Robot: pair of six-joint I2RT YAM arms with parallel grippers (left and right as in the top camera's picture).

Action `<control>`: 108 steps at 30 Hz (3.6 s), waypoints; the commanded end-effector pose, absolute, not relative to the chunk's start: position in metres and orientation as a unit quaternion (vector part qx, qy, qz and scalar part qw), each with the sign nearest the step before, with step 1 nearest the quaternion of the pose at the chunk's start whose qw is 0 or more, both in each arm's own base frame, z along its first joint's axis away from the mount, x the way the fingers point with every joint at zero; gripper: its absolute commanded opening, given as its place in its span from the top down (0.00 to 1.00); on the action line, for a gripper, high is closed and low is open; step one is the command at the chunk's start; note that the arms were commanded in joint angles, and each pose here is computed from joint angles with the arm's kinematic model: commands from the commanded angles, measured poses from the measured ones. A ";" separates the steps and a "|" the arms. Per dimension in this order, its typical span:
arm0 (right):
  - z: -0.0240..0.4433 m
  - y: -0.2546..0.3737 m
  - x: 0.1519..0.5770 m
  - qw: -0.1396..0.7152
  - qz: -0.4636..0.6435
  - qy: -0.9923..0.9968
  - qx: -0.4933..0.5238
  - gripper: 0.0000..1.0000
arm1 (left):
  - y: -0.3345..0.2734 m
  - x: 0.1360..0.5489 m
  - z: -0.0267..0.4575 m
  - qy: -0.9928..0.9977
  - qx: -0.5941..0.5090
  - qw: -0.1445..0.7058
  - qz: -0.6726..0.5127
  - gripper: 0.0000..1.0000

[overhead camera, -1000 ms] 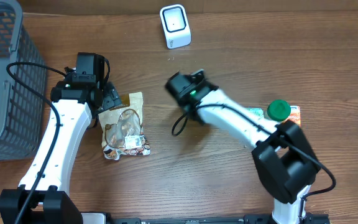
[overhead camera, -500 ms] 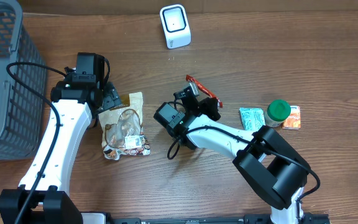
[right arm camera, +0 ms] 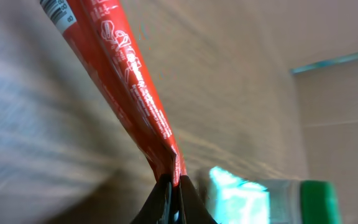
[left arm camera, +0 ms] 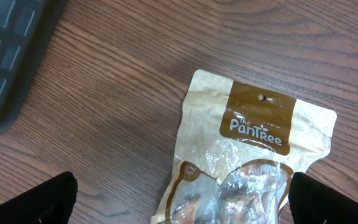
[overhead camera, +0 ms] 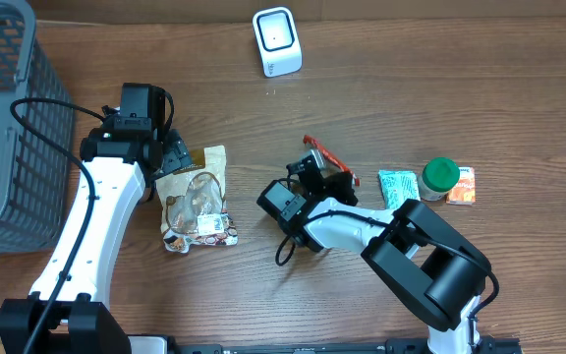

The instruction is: Scan the item barcode

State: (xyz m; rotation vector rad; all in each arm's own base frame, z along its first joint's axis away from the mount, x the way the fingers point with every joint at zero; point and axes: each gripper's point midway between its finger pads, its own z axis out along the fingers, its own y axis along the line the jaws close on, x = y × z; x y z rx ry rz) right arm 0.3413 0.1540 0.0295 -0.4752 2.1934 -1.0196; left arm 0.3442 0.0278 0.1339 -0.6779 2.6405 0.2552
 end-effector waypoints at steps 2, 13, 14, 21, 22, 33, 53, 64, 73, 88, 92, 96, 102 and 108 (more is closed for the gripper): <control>0.006 0.162 0.335 0.304 -0.343 0.868 -0.188 0.96 | 0.027 0.347 0.146 0.942 -0.240 0.216 0.087 0.00; 0.006 0.162 0.334 0.304 -0.344 0.868 -0.189 0.96 | 0.027 0.347 0.146 0.942 -0.240 0.216 0.087 0.01; 0.006 0.162 0.335 0.304 -0.344 0.868 -0.189 0.96 | 0.027 0.347 0.146 0.942 -0.240 0.216 0.087 0.00; 0.007 0.166 0.333 0.306 -0.343 0.867 -0.196 0.96 | 0.027 0.347 0.146 0.942 -0.240 0.216 0.087 0.00; 0.007 0.169 0.331 0.307 -0.341 0.866 -0.199 0.96 | 0.027 0.347 0.146 0.942 -0.240 0.216 0.087 0.00; 0.007 0.179 0.326 0.312 -0.337 0.863 -0.211 0.96 | 0.027 0.347 0.146 0.942 -0.240 0.216 0.087 0.01; 0.007 0.199 0.315 0.322 -0.327 0.856 -0.237 0.66 | 0.027 0.347 0.146 0.942 -0.240 0.216 0.087 0.01; 0.045 0.230 0.325 0.310 -0.249 0.889 -0.228 0.61 | 0.027 0.347 0.146 0.942 -0.240 0.216 0.087 0.00; 0.056 0.236 0.314 0.185 -0.106 0.954 -0.212 0.62 | 0.027 0.347 0.146 0.942 -0.240 0.216 0.087 0.00; 0.027 0.199 0.305 0.086 -0.054 0.972 -0.210 0.72 | 0.027 0.347 0.146 0.942 -0.240 0.216 0.087 0.00; 0.027 0.199 0.307 0.090 -0.058 0.969 -0.224 0.71 | 0.027 0.347 0.146 0.942 -0.240 0.216 0.087 0.00; 0.028 0.194 0.317 0.110 -0.083 0.963 -0.230 0.68 | 0.027 0.347 0.146 0.942 -0.240 0.216 0.087 0.01; 0.022 0.193 0.318 0.104 -0.090 0.960 -0.244 0.68 | 0.027 0.347 0.146 0.942 -0.240 0.216 0.087 0.00; 0.010 0.189 0.317 0.094 -0.100 0.960 -0.245 0.67 | 0.027 0.347 0.146 0.942 -0.240 0.216 0.087 0.00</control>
